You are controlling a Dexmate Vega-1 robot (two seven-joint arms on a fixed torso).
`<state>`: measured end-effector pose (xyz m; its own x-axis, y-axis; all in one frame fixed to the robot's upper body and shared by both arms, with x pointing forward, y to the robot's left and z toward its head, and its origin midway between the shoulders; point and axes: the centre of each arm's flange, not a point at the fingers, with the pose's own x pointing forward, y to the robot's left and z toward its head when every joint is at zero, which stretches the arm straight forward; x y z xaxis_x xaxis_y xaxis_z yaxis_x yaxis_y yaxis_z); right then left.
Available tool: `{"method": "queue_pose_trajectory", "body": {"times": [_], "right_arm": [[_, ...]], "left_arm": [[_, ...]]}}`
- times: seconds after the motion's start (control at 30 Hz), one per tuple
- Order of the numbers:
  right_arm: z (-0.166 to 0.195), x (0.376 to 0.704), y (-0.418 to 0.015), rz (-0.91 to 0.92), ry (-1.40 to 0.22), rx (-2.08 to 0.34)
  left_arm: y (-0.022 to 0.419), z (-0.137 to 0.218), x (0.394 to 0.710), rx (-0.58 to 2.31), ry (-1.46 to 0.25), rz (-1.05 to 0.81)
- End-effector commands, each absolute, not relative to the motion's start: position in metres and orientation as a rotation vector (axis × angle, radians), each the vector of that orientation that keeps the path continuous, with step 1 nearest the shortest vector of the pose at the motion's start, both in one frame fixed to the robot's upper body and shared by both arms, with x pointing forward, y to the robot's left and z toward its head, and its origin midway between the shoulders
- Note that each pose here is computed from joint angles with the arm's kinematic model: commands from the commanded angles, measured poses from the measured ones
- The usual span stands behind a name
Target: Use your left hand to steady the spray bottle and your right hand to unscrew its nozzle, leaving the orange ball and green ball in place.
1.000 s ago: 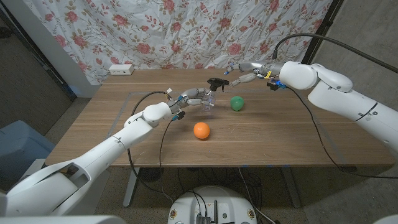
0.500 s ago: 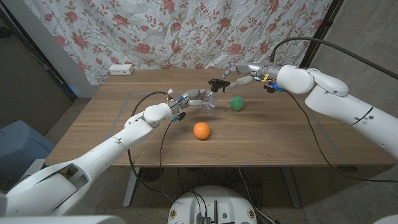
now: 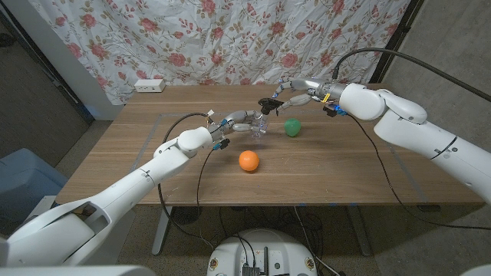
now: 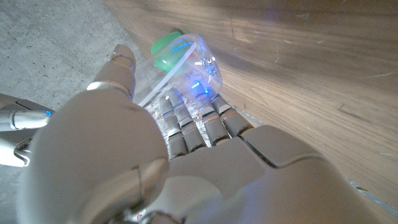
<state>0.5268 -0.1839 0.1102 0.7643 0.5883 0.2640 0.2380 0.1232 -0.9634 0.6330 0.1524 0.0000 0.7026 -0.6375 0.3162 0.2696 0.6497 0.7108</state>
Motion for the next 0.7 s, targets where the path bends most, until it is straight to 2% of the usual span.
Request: {"method": "queue_pose_trajectory", "body": {"times": [0.03, 0.7], "right_arm": [[0.1066, 0.5294, -0.182, 0.289, -0.749, -1.395], [0.1051, 0.5339, -0.1745, 0.312, -0.757, -1.31]], "left_arm": [[0.1518, -0.0016, 0.6324, 0.687, -0.59, -0.556], [0.1524, -0.0054, 0.6328, 0.67, -0.591, -0.559]]}}
